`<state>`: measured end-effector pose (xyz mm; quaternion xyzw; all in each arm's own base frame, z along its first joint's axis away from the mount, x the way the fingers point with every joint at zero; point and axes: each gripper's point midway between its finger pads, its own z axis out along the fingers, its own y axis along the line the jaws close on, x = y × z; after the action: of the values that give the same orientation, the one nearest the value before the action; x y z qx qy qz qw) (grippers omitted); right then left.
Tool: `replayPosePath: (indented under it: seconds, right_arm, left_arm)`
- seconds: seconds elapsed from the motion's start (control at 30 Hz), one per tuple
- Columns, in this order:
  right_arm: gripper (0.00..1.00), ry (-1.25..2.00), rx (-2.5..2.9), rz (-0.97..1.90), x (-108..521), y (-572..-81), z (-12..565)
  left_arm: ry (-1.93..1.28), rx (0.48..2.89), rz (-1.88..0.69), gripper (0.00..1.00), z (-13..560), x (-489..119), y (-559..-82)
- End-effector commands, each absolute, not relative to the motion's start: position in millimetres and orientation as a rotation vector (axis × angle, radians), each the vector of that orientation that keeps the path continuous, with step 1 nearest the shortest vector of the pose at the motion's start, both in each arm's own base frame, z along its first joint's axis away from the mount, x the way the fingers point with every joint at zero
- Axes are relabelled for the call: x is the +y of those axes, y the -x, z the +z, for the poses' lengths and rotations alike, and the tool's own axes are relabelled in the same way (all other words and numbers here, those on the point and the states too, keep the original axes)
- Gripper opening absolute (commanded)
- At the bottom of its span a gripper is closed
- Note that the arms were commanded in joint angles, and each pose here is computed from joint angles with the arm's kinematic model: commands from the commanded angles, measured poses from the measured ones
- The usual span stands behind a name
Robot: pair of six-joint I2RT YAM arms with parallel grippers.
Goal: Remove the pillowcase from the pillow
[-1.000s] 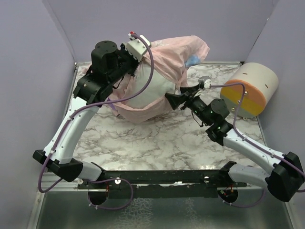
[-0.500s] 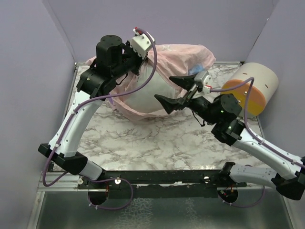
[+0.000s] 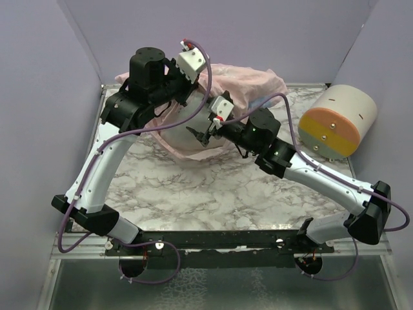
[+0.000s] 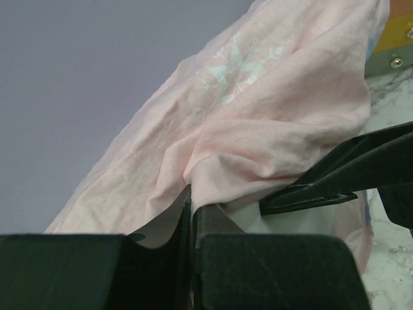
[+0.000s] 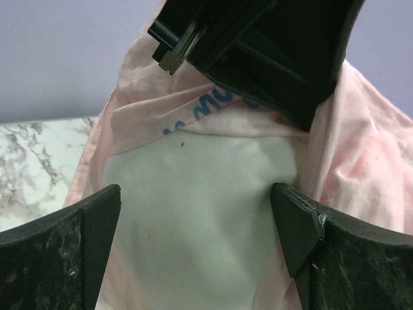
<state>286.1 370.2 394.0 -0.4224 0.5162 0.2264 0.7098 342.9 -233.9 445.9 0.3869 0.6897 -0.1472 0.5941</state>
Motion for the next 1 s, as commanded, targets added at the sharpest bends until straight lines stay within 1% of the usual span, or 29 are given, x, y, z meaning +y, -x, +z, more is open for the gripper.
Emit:
replayPosePath:
  seconds: [0.0, 0.2, 0.33, 0.53, 0.6, 0.63, 0.67, 0.77, 0.83, 0.87, 0.97]
  right_arm:
    - [0.99, 0.977, 1.007, 0.335, 368, -297, 422]
    - [0.99, 1.109, 0.923, 0.181, 380, -305, 400]
    - [0.99, 1.119, 0.908, 0.045, 385, -324, 388]
    - [1.0, 1.164, 0.901, 0.011, 414, -346, 368]
    - [0.96, 1.167, 0.915, 0.036, 426, -352, 358]
    - [0.92, 1.168, 0.921, 0.05, 430, -353, 355]
    - [0.86, 1.155, 0.93, 0.054, 431, -356, 353]
    - [0.46, 1.055, 0.954, 0.035, 425, -365, 357]
    - [0.13, 1.02, 0.95, 0.052, 420, -361, 362]
    - [0.02, 0.99, 0.946, 0.068, 416, -358, 368]
    - [0.01, 0.924, 0.953, 0.136, 403, -346, 386]
  left_arm:
    - [-0.934, 1.567, -0.388, 0.0, 457, -237, -330]
    - [-0.947, 1.548, -0.419, 0.0, 463, -242, -326]
    - [-0.959, 1.543, -0.427, 0.0, 465, -243, -323]
    - [-0.943, 1.531, -0.465, 0.0, 478, -243, -314]
    - [-0.93, 1.522, -0.472, 0.0, 486, -241, -310]
    - [-0.922, 1.514, -0.472, 0.0, 491, -240, -308]
    - [-0.917, 1.509, -0.468, 0.0, 495, -238, -306]
    - [-0.902, 1.492, -0.454, 0.0, 505, -233, -303]
    - [-0.884, 1.475, -0.434, 0.0, 513, -229, -303]
    - [-0.872, 1.465, -0.419, 0.0, 518, -226, -304]
    - [-0.819, 1.429, -0.343, 0.0, 530, -217, -313]
